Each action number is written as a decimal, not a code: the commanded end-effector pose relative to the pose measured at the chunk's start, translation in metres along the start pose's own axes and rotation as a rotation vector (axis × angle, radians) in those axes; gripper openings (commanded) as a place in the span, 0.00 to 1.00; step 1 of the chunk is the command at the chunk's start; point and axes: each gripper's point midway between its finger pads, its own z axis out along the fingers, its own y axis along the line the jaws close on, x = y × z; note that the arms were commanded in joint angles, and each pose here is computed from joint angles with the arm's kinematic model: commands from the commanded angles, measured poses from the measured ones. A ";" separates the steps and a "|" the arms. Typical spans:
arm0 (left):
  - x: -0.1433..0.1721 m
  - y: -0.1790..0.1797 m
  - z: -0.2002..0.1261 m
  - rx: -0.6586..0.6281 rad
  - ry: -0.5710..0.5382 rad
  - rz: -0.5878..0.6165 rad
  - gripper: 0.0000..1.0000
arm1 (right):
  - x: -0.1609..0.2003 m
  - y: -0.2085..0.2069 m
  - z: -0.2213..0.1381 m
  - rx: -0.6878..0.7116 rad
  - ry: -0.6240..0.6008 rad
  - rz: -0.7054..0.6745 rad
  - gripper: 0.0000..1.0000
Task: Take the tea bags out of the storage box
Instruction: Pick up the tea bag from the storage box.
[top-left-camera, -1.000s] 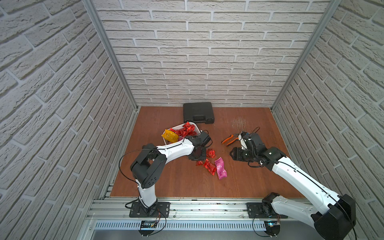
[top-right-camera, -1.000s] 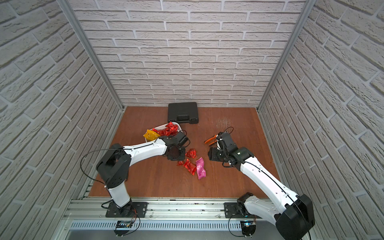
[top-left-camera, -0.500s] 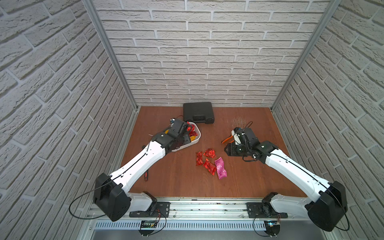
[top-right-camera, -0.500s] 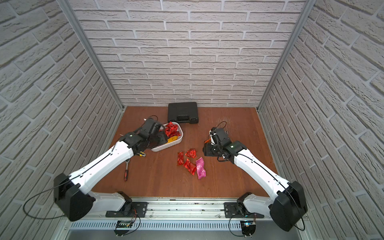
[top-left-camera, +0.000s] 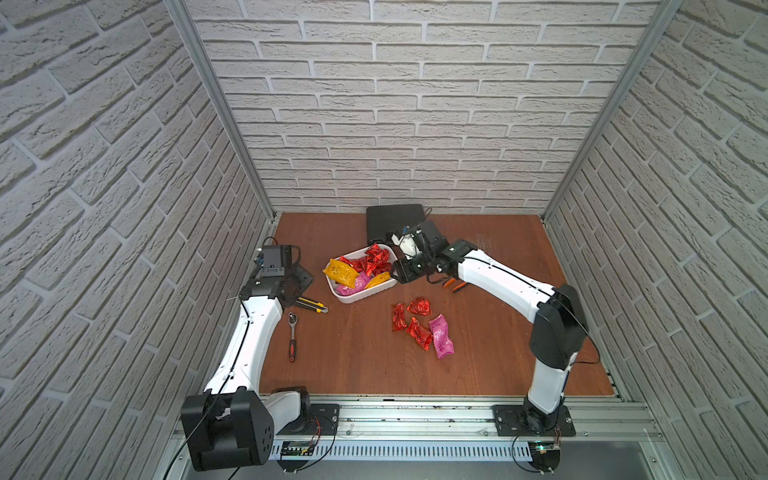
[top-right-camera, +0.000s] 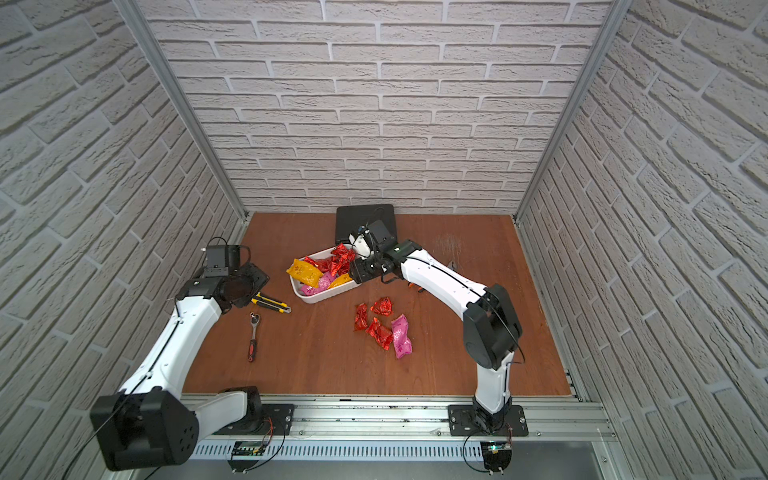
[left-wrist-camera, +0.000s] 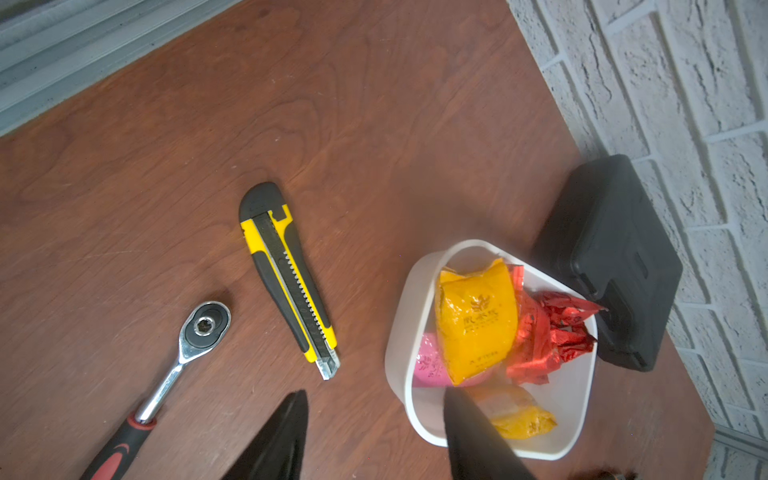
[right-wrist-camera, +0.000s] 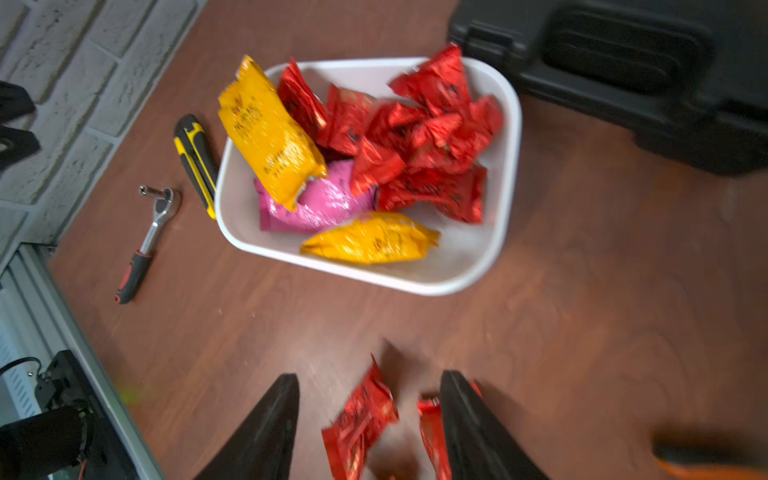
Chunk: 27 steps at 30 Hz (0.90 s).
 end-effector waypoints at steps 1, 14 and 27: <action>0.000 -0.008 0.008 0.063 0.009 0.016 0.58 | -0.010 0.024 0.023 -0.116 0.040 -0.031 0.60; 0.028 0.011 0.029 0.018 0.093 0.065 0.57 | -0.062 0.049 0.118 -0.268 -0.050 0.051 0.62; 0.032 0.008 0.029 0.034 0.112 0.102 0.57 | -0.057 0.064 0.159 -0.344 -0.062 0.099 0.46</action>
